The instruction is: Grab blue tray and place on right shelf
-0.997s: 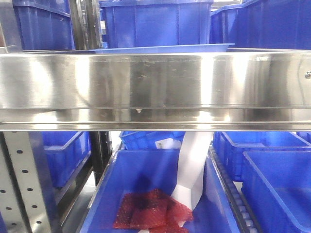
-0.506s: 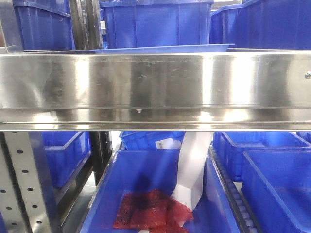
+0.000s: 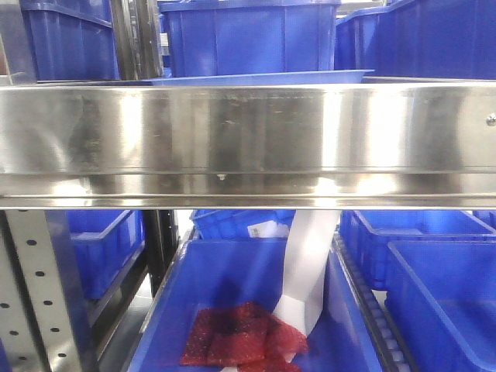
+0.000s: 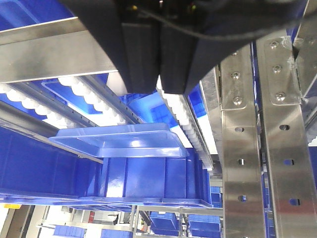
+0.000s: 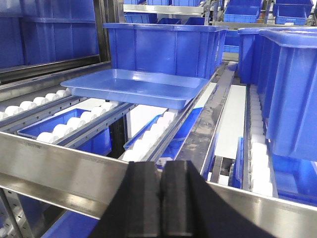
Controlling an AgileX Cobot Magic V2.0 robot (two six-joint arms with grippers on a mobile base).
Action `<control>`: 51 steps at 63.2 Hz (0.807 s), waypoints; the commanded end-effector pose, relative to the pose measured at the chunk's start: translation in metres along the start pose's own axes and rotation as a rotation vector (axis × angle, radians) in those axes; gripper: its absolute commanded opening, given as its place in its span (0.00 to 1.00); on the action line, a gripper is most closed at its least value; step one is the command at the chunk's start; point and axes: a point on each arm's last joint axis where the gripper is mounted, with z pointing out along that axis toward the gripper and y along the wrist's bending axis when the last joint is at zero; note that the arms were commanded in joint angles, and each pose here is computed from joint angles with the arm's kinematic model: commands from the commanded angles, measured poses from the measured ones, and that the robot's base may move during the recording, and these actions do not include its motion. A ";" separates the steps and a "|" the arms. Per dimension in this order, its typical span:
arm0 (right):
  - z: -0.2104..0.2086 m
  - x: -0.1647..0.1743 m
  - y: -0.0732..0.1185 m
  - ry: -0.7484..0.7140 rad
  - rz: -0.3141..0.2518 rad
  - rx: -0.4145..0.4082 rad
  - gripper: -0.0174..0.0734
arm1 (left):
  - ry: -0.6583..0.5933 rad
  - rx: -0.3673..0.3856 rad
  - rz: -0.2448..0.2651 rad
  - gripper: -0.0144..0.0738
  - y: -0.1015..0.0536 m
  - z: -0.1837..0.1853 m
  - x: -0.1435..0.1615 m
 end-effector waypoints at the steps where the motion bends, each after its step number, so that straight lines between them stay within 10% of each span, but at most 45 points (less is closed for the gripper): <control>1: -0.002 -0.017 0.002 -0.113 -0.030 -0.010 0.25 | -0.098 0.004 0.001 0.11 -0.001 -0.001 -0.015; 29: -0.002 -0.017 0.002 -0.113 -0.030 -0.010 0.25 | -0.117 -0.301 0.000 0.11 0.018 -0.010 0.051; 51: -0.002 -0.017 0.002 -0.113 -0.030 -0.010 0.25 | -0.166 -0.328 0.005 0.11 0.028 0.000 0.120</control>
